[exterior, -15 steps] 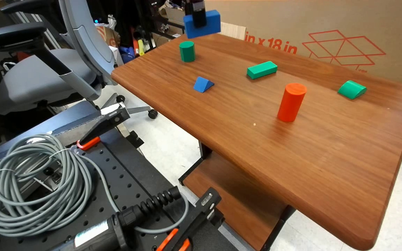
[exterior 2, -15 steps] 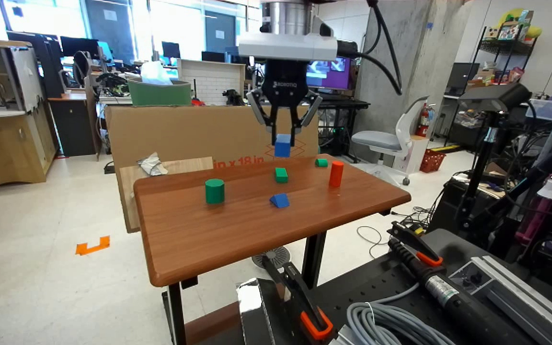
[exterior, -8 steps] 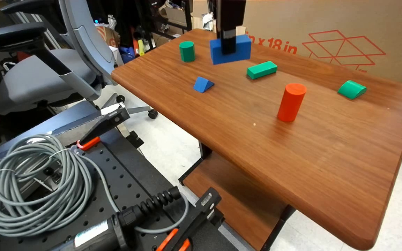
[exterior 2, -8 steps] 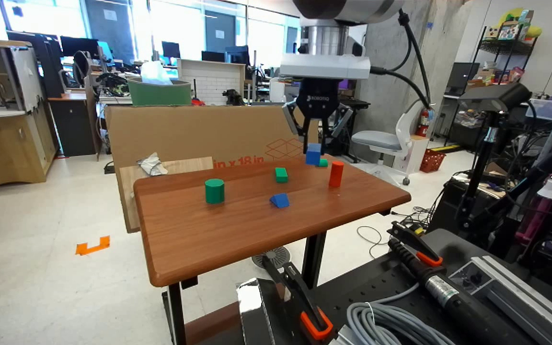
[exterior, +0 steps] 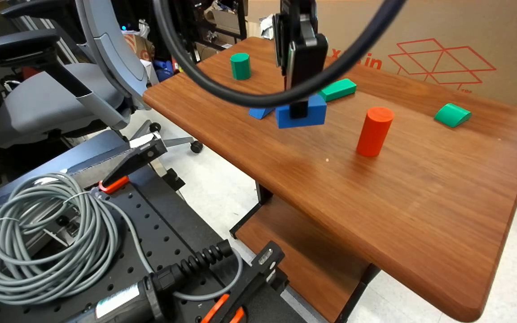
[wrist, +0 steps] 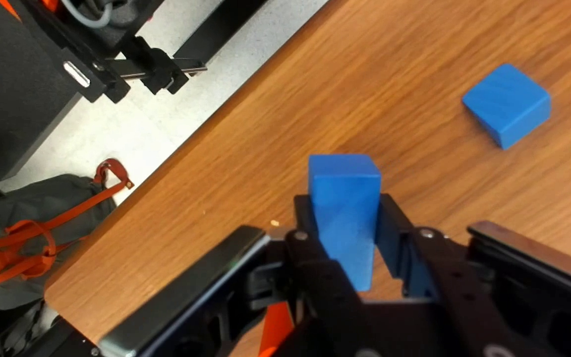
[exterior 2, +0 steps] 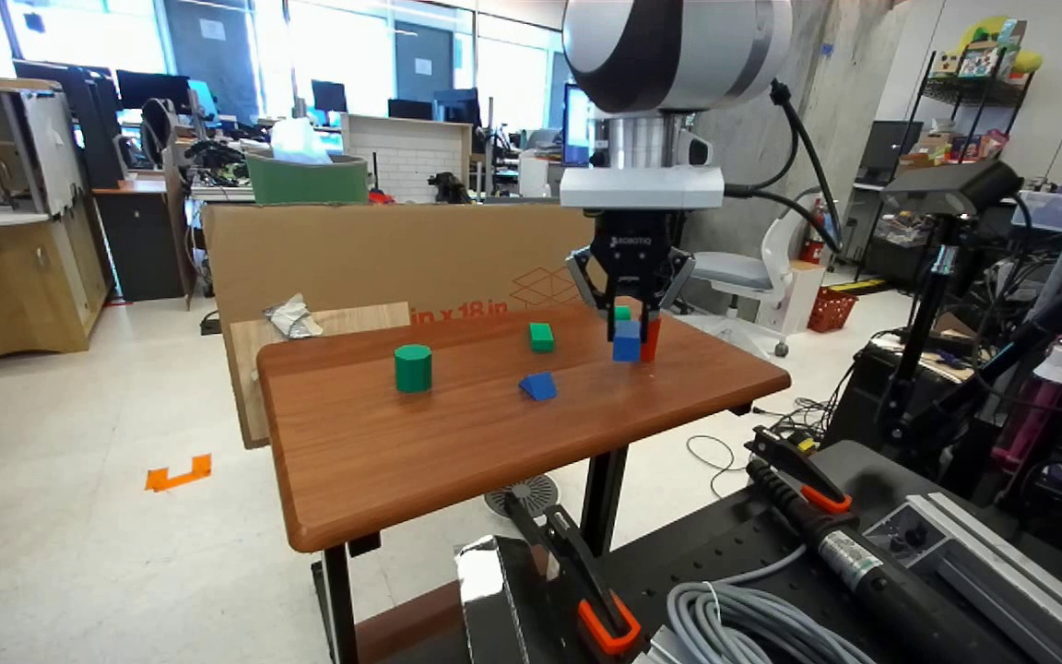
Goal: Move the blue block to the right
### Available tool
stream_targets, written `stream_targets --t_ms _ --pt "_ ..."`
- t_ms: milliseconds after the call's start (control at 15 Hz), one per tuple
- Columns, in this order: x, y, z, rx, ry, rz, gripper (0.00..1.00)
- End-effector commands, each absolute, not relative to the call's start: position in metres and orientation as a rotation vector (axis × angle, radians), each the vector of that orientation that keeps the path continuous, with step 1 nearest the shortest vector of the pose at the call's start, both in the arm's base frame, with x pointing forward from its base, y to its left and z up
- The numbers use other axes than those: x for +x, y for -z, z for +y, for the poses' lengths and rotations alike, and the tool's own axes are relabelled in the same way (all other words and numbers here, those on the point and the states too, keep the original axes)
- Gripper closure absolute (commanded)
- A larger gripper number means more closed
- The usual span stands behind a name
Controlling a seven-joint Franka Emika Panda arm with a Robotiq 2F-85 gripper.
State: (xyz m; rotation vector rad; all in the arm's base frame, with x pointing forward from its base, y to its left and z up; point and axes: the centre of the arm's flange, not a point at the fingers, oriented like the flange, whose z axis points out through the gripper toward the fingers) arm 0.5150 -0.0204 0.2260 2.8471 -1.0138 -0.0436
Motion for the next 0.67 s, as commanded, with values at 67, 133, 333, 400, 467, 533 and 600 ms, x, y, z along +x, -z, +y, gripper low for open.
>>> stream_targets --t_ms 67,133,333,400,467,533,600 --pt "0.536 -0.201 -0.038 2.77 0.018 -1.058 0.92" --pt "0.539 -0.196 -0.041 2.759 0.031 -1.068 0.92" --pt "0.545 -0.181 -0.045 2.735 0.061 -1.076 0.92" --pt "0.545 -0.176 -0.044 2.736 0.072 -1.066 0.92" --pt "0.546 -0.173 -0.041 2.739 0.077 -1.051 0.92" --pt "0.547 -0.176 -0.038 2.747 0.076 -1.043 0.92" --pt "0.546 -0.177 -0.033 2.763 0.078 -1.024 0.92"
